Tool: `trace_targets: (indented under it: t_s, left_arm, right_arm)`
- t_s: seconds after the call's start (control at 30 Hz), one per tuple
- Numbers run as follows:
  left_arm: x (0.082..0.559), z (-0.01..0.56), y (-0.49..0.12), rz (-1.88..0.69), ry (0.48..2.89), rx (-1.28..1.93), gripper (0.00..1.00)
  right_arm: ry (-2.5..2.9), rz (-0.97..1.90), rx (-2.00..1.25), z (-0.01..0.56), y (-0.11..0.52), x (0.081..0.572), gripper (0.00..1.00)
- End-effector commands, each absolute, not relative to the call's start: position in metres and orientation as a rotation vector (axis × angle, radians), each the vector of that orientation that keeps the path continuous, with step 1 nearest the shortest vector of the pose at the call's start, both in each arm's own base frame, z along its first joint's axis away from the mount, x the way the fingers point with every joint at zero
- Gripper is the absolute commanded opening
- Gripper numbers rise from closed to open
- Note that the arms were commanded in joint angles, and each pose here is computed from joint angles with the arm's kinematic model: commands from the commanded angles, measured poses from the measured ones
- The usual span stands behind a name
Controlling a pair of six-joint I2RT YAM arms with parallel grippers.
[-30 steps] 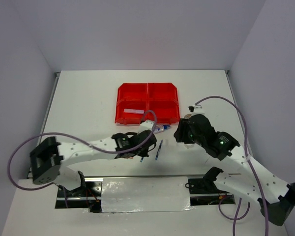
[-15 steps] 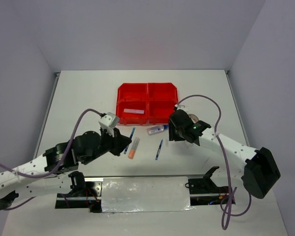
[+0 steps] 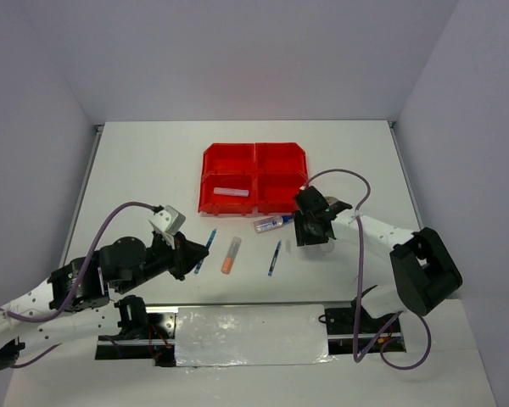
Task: Sort the stationery into containers
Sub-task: Pick up the pen cap from the center of the board.
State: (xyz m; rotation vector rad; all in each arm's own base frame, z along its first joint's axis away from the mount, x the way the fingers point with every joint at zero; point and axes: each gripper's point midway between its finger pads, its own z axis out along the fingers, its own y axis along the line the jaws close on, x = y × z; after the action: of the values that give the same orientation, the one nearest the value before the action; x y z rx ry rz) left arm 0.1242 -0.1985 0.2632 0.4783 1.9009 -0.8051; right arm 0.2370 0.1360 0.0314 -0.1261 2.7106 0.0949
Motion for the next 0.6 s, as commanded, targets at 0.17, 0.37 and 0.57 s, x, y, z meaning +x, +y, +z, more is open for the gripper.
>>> trace_targets:
  t_s: [0.17,0.37,0.57]
  left_arm:
    - [0.119,0.262,-0.211,-0.837,1.898,0.548,0.00]
    - [0.117,0.265,-0.211,-0.854,1.883,0.553,0.00]
    - [0.117,0.267,-0.210,-0.862,1.870,0.549,0.00]
  right_arm:
    - [2.722,0.109,-0.176,0.019,0.140,0.244,0.44]
    - [2.757,0.051,-0.173,0.008,0.135,0.244,0.39]
    - [2.761,0.031,-0.158,0.008,0.132,0.243,0.29]
